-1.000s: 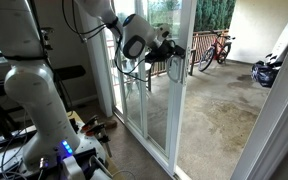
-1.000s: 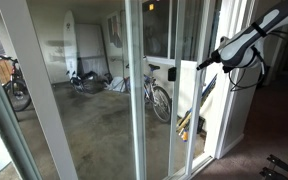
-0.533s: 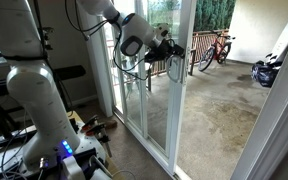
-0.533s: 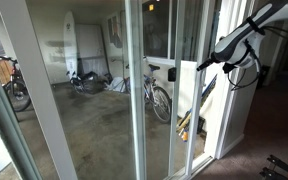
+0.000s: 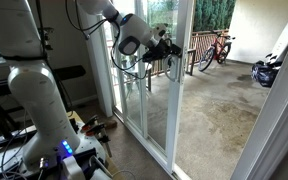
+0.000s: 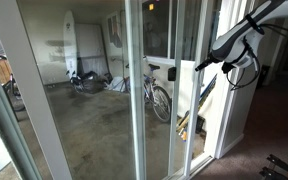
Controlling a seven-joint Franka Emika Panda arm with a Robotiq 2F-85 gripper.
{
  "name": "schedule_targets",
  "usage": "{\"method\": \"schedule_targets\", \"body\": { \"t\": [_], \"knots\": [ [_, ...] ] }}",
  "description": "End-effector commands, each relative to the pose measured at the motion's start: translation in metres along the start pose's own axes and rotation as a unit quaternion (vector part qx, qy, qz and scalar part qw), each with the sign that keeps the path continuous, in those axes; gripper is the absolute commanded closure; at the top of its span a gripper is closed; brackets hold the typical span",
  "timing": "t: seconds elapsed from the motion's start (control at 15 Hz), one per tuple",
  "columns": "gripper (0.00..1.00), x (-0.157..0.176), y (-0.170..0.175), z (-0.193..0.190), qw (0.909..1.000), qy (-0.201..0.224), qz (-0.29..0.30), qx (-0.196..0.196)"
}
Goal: Slide the glass door to the left.
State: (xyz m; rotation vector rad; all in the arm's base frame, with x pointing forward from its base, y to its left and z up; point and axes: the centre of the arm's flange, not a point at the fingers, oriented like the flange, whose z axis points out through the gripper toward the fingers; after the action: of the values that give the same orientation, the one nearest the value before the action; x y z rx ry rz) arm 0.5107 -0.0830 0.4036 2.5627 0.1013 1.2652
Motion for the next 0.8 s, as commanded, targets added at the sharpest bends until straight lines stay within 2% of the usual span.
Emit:
{"method": "schedule_targets", "body": {
  "t": [0.0,0.73],
  "knots": [
    [0.00,0.027,-0.072,0.002,0.9988,0.024,-0.030,0.031],
    [0.00,0.037,-0.105,-0.006,0.9982,0.028,-0.033,0.042]
  ]
}}
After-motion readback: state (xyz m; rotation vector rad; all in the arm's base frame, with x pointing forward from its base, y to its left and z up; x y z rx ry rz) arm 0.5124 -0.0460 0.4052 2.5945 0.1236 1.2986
